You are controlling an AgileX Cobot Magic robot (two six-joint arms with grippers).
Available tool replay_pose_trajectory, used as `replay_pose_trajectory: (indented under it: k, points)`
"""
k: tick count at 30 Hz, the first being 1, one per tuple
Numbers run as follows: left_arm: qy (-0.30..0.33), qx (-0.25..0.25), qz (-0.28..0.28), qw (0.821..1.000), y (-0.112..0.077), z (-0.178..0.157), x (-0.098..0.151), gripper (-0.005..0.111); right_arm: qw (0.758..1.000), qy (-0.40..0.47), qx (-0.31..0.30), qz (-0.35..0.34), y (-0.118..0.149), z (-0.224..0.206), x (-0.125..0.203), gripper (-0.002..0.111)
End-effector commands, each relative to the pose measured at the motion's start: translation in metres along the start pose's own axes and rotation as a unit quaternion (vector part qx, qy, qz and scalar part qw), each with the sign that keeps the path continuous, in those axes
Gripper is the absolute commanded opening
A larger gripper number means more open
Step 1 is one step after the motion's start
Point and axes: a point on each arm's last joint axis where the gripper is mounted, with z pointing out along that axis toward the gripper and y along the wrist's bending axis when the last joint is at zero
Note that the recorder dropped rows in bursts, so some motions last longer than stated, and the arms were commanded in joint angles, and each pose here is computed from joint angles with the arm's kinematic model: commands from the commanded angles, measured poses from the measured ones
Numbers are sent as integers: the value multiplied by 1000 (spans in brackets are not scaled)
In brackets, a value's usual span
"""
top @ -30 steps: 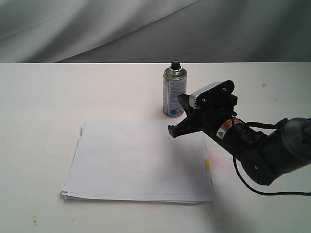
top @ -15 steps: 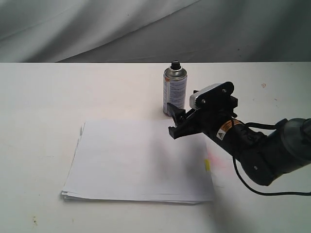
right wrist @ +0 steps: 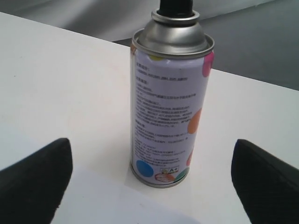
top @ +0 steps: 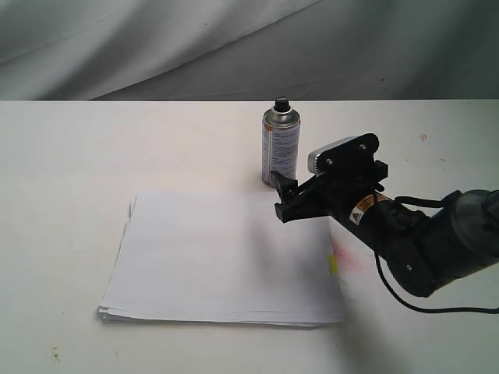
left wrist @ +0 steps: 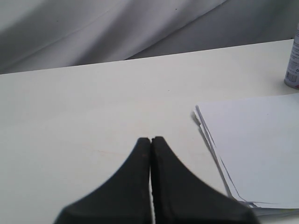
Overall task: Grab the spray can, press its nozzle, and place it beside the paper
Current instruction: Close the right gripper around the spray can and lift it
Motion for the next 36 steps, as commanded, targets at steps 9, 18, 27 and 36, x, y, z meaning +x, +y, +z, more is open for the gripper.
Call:
replay_pose_trajectory:
  k: [9, 18, 27, 36]
  points:
    - [-2, 2, -5, 1000, 0, 0, 1, 0, 1000, -7, 14, 12, -1, 37, 4, 85]
    - [-2, 2, -5, 1000, 0, 0, 1, 0, 999, -29, 19, 11, -3, 67, 5, 85]
    - [-2, 2, -5, 1000, 0, 0, 1, 0, 999, -23, 23, 15, -3, 85, 14, 85]
    - [-2, 2, -5, 1000, 0, 0, 1, 0, 999, -21, 27, 19, -4, 86, 15, 73]
